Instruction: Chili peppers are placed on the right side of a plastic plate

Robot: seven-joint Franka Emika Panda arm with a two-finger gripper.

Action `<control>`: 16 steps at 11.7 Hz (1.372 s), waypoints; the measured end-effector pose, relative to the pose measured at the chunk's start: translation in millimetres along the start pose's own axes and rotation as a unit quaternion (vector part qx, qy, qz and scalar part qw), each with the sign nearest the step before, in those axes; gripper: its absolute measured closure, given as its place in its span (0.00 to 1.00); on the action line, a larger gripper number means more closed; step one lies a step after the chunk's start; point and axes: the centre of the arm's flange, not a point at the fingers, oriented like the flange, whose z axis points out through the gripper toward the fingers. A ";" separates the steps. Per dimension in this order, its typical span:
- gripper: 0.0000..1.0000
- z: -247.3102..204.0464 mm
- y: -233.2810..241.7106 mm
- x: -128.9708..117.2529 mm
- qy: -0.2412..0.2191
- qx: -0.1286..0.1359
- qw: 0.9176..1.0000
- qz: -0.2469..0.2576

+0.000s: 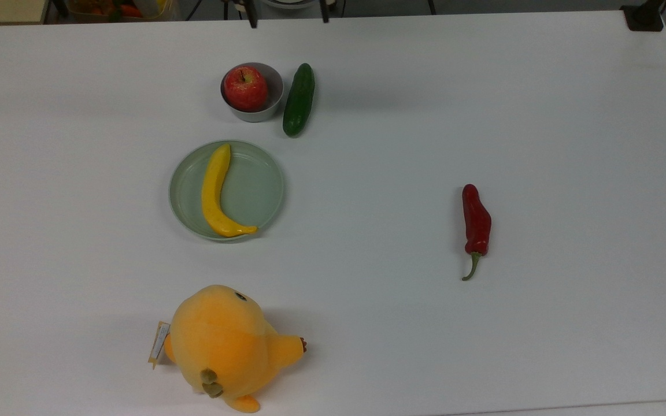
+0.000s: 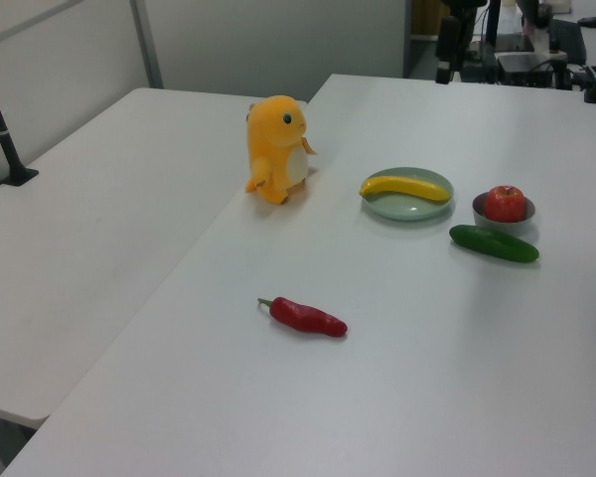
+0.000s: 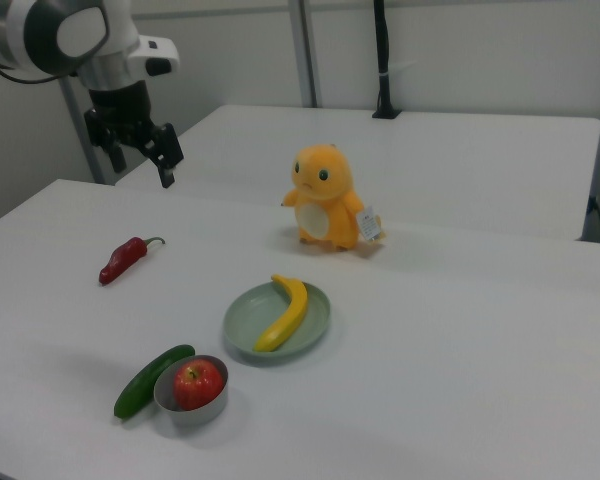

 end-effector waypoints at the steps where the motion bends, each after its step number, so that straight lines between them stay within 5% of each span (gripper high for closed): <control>1: 0.00 1.4 -17.7 5.0 0.019 0.003 1.000 -0.007; 7: 0.00 52.9 -143.4 29.9 0.077 0.028 0.996 -0.027; 16: 0.00 240.9 -254.9 52.3 0.101 -0.026 0.994 -0.035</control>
